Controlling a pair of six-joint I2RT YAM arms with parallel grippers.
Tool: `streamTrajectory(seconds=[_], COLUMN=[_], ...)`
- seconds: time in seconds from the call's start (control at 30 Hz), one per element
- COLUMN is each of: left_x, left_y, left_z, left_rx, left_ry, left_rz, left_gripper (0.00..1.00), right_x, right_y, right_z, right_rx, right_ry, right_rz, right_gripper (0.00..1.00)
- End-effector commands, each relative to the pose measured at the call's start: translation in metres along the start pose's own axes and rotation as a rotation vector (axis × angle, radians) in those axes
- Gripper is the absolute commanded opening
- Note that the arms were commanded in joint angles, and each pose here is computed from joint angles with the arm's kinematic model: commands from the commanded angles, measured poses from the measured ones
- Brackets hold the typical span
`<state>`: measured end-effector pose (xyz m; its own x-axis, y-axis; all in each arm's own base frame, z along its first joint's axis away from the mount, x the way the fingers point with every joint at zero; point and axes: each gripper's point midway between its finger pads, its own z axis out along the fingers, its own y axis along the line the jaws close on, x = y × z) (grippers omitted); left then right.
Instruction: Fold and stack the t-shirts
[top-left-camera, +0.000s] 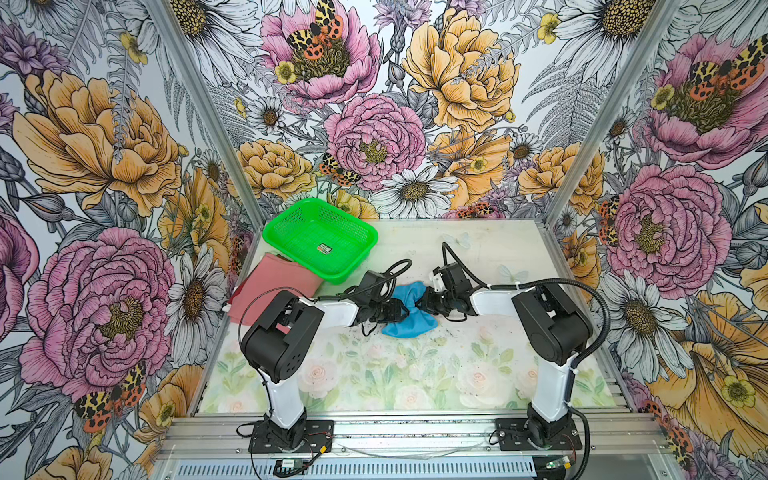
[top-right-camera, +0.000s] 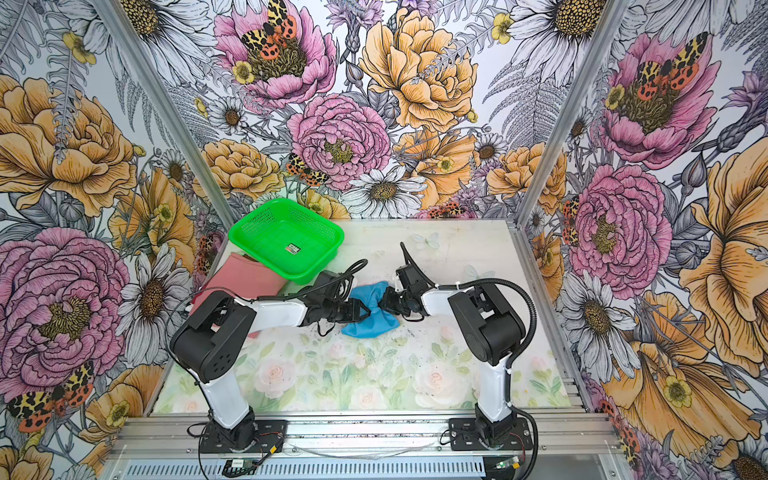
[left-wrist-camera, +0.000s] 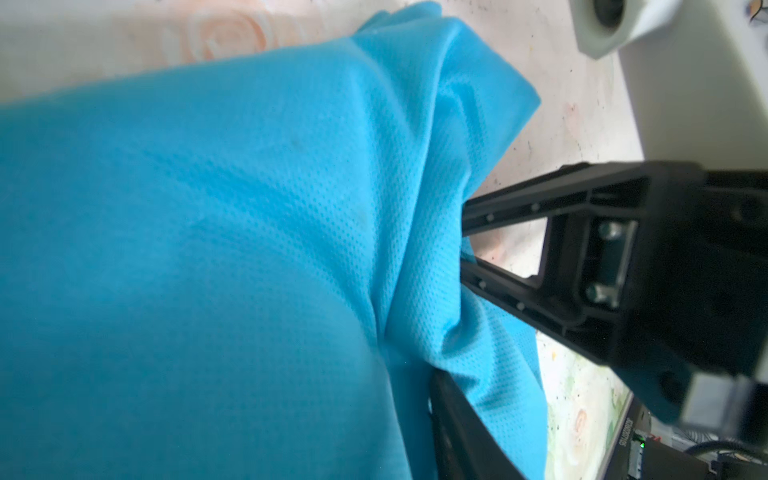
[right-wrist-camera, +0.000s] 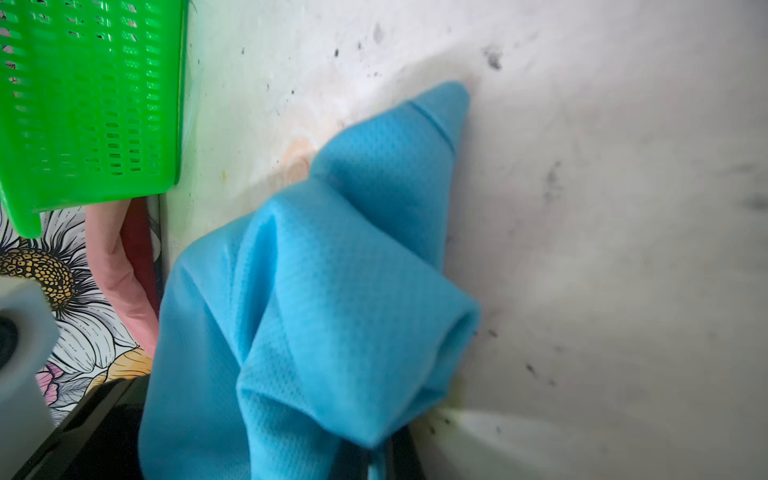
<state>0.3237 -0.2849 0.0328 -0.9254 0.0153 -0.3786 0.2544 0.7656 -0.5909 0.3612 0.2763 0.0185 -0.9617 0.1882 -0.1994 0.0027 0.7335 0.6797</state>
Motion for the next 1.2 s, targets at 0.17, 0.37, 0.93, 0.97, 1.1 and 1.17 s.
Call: streamTrajectory(seconds=[0.17,0.37,0.93,0.97,1.1,1.17], left_x=[0.038,0.029,0.039,0.040,0.049,0.052], left_y=[0.042,0.037,0.044,0.044,0.048,0.050], left_z=[-0.008,-0.013,0.009,0.011,0.019,0.021], left_rx=[-0.068,0.014,-0.093,-0.104,-0.158,-0.169], left_ry=[0.068,0.013,0.052,0.062,0.098,0.102], left_rz=[-0.172,-0.209,-0.192,-0.181,-0.152,-0.155], left_gripper=[0.57,0.69,0.74,0.73,0.72,0.66], right_x=[0.057,0.064,0.075,0.075,0.073,0.072], right_y=[-0.069,-0.066,-0.026,-0.026,-0.020,-0.018], right_z=[0.011,0.006,0.023,0.023,0.024,0.025], right_rx=[0.217,0.214,0.097,0.094,0.066,0.056], right_ry=[0.132,0.131,0.132,0.131,0.126,0.124], right_rz=[0.101,0.076,-0.007,-0.008,-0.019,-0.021], right_gripper=[0.04,0.03,0.03,0.03,0.03,0.04])
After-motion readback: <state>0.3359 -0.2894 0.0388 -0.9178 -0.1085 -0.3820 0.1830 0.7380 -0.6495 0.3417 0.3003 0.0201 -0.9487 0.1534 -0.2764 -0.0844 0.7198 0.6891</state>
